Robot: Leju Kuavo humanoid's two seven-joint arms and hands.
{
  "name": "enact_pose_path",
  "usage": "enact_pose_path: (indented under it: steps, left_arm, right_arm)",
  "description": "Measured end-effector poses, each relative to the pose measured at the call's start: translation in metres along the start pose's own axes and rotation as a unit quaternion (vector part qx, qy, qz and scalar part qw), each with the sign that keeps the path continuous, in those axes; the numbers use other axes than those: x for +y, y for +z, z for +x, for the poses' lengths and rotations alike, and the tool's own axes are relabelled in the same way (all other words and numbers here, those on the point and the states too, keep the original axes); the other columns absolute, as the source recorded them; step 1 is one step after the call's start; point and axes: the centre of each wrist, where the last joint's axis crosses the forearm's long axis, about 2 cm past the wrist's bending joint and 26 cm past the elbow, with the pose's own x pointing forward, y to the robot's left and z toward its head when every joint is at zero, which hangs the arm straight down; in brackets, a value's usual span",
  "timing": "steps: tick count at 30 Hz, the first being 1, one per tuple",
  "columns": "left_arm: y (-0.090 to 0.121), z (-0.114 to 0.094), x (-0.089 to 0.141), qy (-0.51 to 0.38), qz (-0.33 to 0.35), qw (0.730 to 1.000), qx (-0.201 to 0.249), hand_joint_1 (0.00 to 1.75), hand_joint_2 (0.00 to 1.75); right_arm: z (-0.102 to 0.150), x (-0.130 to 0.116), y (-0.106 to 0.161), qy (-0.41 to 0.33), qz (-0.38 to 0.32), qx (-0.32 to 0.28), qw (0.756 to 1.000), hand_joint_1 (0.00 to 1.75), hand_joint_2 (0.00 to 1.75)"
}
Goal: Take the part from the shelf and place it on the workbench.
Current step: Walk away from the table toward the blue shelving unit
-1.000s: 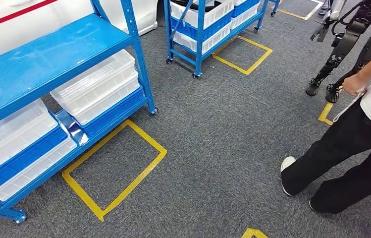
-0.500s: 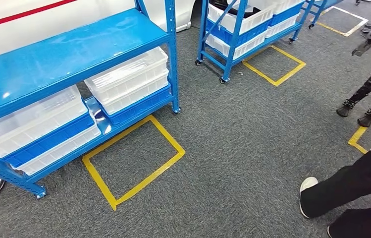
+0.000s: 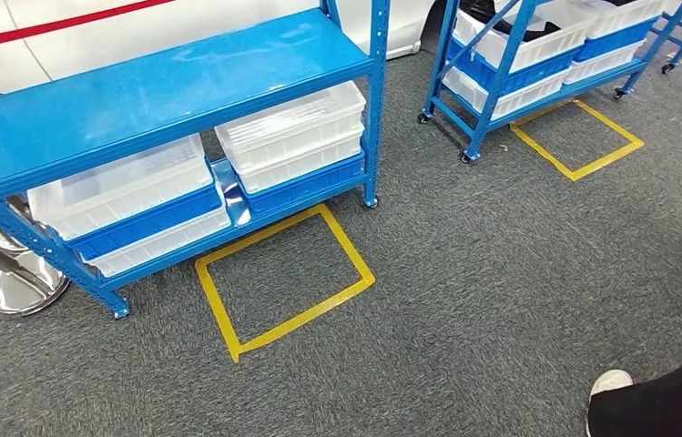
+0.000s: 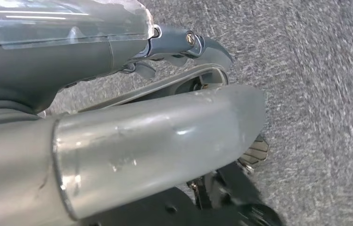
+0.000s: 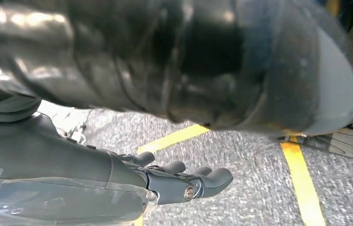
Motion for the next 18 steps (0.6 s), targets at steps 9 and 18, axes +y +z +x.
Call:
enact_pose_path:
  steps: [9,18]
  left_arm:
    - [0.0004,-0.0007,-0.0011,-0.001,-0.001,1.0,-0.001,0.0,0.0]
    - [0.0,0.001,-0.0021,-0.002,-0.002,1.0,-0.003,0.0,0.0]
  right_arm:
    - [0.0031,-0.0007,0.0,0.001,-0.001,-0.004,1.0,0.0,0.0]
    - [-0.0002,-0.0035,-0.0003,0.002,-0.004,0.0,1.0,0.0,0.0]
